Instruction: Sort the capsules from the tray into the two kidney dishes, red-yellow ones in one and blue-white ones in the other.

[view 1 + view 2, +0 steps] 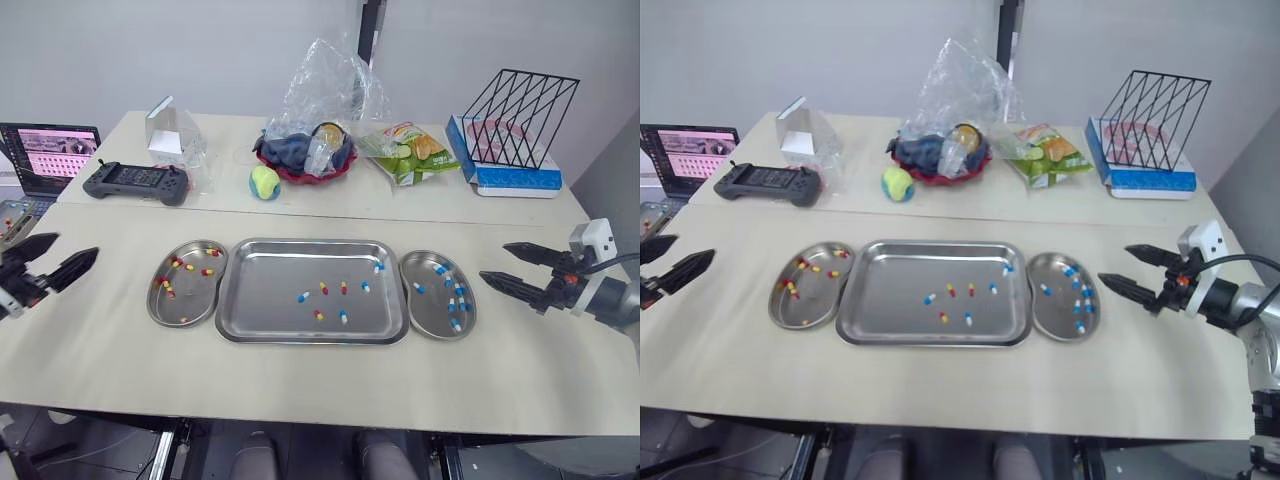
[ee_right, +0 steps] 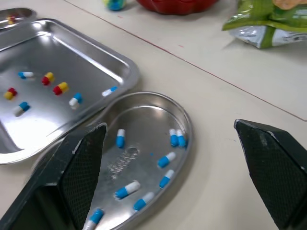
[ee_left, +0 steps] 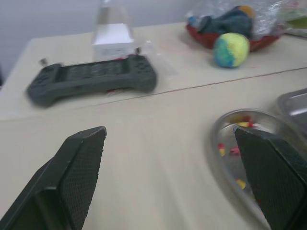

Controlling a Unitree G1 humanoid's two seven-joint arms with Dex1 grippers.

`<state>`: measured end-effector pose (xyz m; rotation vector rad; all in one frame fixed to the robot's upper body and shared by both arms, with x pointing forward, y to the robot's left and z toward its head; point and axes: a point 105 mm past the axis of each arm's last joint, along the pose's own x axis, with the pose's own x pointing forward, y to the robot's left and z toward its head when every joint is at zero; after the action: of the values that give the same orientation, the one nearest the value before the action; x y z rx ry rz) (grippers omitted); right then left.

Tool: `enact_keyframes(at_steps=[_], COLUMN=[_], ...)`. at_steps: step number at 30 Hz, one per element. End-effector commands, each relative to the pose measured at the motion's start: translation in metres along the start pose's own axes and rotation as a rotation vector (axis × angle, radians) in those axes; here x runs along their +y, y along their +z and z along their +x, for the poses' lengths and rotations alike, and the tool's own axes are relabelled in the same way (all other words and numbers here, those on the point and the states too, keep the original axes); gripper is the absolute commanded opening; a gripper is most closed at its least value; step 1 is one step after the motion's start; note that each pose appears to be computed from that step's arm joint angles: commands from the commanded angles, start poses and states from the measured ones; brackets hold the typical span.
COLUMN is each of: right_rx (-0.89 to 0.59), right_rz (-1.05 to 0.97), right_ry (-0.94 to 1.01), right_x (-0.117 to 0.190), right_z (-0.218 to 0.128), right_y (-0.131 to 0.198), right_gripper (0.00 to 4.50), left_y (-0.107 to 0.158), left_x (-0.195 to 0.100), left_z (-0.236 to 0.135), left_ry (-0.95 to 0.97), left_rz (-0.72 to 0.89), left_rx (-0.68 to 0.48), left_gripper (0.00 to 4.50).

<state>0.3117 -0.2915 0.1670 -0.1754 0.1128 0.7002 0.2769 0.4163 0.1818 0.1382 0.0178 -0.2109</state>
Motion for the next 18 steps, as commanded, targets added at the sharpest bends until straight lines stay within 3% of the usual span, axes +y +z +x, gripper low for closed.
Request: enact_keyframes(at_steps=[1, 9, 18], right_rx=[-0.050, -0.054, -0.059], right_rz=[-0.057, -0.061, -0.057], right_ry=[-0.093, -0.136, -0.130], right_x=[-0.017, -0.028, -0.027], right_z=[-0.005, -0.004, -0.002], right_y=[0.006, -0.001, -0.002], right_gripper=[4.50, 4.50, 4.50], left_y=[-0.003, -0.018, -0.014], left_x=[0.012, 0.005, 0.001], left_z=[-0.016, -0.030, -0.029], left_ry=[0.088, 0.092, 0.046], left_rz=[0.066, 0.084, 0.027], left_rx=[0.010, 0.030, 0.016], left_gripper=[4.48, 4.48, 4.48])
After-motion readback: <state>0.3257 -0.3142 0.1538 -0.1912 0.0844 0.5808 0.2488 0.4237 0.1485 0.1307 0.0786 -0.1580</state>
